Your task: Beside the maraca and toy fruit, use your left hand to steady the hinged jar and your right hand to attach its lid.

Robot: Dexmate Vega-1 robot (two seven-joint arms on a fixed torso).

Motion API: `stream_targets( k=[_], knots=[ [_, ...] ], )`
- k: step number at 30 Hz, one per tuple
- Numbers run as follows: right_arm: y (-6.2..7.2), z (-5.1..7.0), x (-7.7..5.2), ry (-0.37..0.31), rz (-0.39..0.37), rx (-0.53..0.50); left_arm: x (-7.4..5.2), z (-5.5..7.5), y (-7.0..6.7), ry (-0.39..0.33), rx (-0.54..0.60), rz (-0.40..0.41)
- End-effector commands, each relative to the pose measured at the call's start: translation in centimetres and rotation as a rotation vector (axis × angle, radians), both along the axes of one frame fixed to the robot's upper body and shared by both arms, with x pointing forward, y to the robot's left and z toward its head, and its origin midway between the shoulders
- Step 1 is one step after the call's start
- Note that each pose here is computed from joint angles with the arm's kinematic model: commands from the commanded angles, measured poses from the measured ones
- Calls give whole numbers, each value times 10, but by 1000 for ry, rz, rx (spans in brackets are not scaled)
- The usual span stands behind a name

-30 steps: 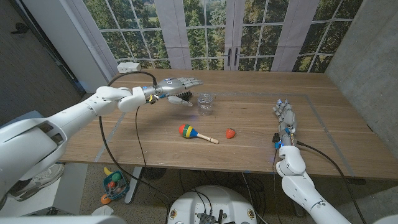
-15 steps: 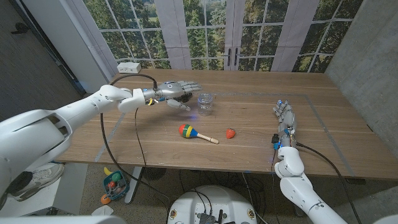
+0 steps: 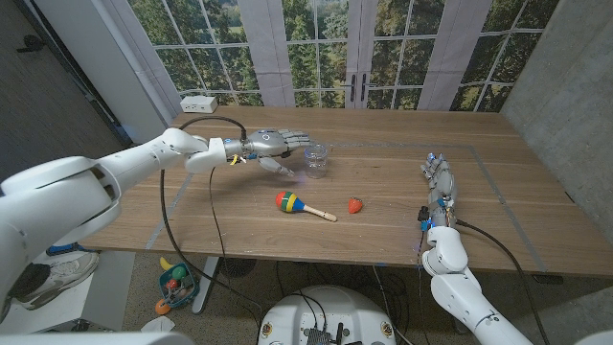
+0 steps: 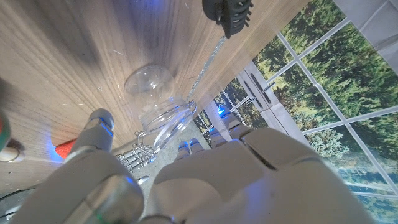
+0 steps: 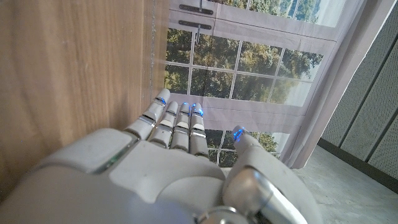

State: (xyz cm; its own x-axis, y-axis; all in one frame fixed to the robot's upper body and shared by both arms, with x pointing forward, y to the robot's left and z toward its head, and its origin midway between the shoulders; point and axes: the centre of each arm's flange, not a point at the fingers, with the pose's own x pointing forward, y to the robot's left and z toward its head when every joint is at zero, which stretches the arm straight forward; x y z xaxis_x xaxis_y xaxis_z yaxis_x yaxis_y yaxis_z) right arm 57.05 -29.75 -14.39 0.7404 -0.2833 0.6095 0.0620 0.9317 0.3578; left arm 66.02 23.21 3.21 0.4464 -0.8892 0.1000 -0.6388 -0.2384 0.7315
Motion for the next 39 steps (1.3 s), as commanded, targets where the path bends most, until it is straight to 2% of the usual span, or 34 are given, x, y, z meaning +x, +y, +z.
stream_targets(
  k=[1,13,17,26,32,39],
  knots=[
    [-3,0,-2,-8,-9,4,5,-4,-11,47,59,21],
    [-2,5,-4,-18,-16,-17,8,-5,-20,82,102,60],
    [3,12,-10,-8,-65,-66,10,-7,-22,90,119,65],
    [23,29,-22,32,-181,-272,12,-6,-22,92,118,75],
    [41,38,-31,35,-279,-434,14,-6,-22,93,118,78],
    [55,48,-35,29,-338,-556,16,-6,-21,93,118,81]
  ],
)
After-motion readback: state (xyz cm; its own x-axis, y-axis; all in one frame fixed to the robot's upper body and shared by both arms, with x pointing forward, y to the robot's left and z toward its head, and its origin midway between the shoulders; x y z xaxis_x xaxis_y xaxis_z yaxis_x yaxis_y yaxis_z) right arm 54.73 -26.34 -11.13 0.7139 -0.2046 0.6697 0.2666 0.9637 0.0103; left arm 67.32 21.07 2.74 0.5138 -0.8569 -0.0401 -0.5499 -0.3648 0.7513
